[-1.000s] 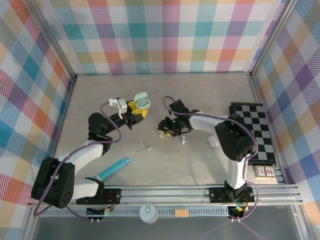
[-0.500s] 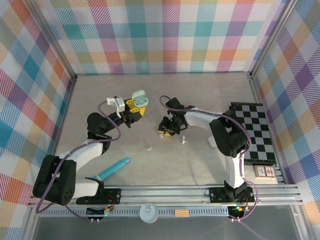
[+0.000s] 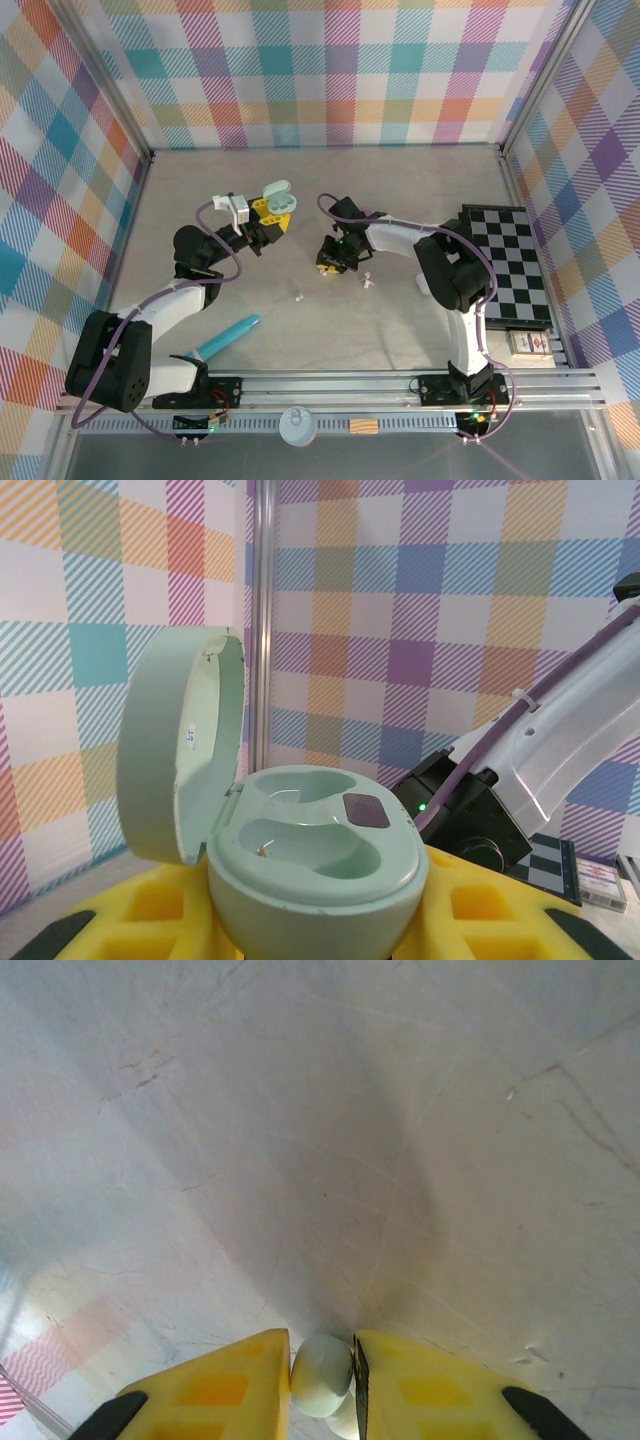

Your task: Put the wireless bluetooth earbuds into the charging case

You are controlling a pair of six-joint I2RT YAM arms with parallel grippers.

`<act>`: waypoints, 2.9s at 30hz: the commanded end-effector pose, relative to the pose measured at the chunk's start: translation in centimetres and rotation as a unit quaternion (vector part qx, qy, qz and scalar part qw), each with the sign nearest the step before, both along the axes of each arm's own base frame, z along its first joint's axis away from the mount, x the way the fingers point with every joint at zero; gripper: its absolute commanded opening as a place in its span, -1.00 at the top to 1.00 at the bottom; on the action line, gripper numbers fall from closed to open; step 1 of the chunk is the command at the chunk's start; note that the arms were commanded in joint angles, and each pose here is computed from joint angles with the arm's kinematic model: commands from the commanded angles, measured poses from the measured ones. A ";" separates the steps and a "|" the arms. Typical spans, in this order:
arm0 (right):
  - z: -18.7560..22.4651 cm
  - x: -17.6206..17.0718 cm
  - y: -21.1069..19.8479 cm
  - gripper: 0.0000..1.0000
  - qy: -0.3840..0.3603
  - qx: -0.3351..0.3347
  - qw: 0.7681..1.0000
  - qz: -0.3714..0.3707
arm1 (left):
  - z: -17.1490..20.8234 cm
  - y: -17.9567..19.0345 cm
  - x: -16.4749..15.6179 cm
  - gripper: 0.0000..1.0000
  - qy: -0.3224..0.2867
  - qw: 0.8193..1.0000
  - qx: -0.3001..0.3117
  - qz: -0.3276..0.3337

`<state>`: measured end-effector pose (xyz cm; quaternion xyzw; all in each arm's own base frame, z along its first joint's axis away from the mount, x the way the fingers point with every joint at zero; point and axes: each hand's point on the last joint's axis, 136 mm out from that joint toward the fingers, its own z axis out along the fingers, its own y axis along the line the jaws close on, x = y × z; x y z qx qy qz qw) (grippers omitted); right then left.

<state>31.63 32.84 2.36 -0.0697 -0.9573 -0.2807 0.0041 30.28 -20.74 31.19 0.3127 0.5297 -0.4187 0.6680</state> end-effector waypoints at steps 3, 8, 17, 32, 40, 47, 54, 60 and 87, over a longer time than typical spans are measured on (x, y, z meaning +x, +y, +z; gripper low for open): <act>0.0 -0.5 1.0 0.51 0.014 0.008 1.000 0.013 | 1.5 0.5 -1.0 0.36 -0.037 0.999 -0.006 -0.005; -0.3 -0.5 0.8 0.57 0.015 0.000 1.000 0.011 | 1.6 0.5 -1.1 0.37 -0.037 0.999 -0.006 -0.006; 1.4 0.2 0.5 0.64 -0.017 0.003 1.000 0.005 | 1.7 0.5 -1.3 0.36 -0.039 0.999 -0.006 -0.007; 2.0 -4.1 -5.8 0.61 -0.018 -0.065 0.992 0.109 | 2.0 0.6 -1.9 0.36 -0.044 0.999 -0.003 -0.010; 0.9 -5.0 -8.7 0.61 -0.005 -0.132 0.983 0.127 | 2.1 0.7 -2.0 0.36 -0.046 0.999 -0.008 -0.007; 0.6 -4.3 -10.0 0.58 -0.011 -0.181 0.973 0.142 | 1.7 0.8 -1.8 0.36 -0.045 0.999 0.000 0.002; 0.2 -3.9 -8.4 0.56 -0.013 -0.145 0.979 0.144 | 2.0 0.8 -1.9 0.36 -0.046 0.999 0.001 0.000; 0.1 -3.7 -8.1 0.51 -0.011 -0.140 0.980 0.140 | 2.1 0.8 -1.9 0.36 -0.047 0.999 0.001 0.000; 0.7 -4.2 -8.3 0.44 -0.036 -0.241 0.961 0.132 | 1.8 2.8 -0.5 0.36 -0.041 0.998 0.014 0.038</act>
